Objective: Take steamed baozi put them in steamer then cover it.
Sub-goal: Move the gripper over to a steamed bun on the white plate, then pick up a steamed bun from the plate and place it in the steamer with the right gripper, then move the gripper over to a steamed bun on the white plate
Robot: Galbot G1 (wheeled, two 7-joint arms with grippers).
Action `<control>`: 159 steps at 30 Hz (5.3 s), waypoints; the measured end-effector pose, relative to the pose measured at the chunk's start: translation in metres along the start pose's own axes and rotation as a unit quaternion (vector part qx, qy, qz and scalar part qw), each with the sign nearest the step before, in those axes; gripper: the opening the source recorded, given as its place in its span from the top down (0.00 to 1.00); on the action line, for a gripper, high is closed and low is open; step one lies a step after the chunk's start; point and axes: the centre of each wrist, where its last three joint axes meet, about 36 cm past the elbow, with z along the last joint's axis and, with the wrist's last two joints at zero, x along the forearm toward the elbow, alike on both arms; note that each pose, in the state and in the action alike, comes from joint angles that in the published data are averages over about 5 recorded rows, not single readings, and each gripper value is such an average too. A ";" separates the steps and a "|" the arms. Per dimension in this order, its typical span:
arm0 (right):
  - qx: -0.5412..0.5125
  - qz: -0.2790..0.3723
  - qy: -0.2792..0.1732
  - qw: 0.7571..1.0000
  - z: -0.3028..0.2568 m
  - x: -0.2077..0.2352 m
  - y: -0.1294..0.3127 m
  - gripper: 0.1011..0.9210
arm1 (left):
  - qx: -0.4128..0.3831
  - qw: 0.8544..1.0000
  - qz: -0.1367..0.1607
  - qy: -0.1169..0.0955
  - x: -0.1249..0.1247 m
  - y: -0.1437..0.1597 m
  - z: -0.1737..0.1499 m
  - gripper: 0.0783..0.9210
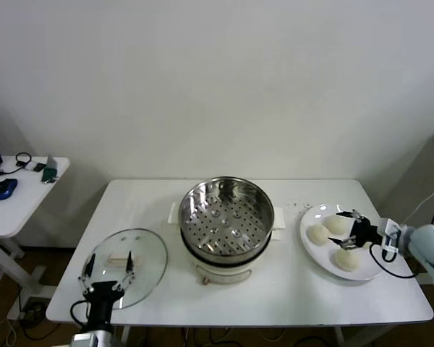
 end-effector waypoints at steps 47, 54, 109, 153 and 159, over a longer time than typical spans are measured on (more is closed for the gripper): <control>0.126 -0.173 0.200 0.956 -0.055 -0.116 -0.115 0.12 | -0.003 1.000 -0.027 0.012 -0.008 0.018 0.008 0.12; 0.132 -0.174 0.205 0.954 -0.055 -0.118 -0.116 0.17 | -0.004 0.999 -0.029 0.013 -0.007 0.018 0.009 0.12; 0.637 -0.153 0.091 0.750 -0.460 -0.011 -0.129 0.23 | 0.001 0.999 -0.029 0.014 0.011 0.010 0.000 0.12; 0.756 -0.187 0.068 0.624 -0.504 -0.089 -0.033 0.12 | -0.021 0.999 -0.030 0.027 0.006 0.014 0.000 0.12; 0.708 -0.182 0.077 0.678 -0.476 -0.047 -0.069 0.12 | -0.023 0.999 -0.028 0.027 0.008 0.013 0.000 0.12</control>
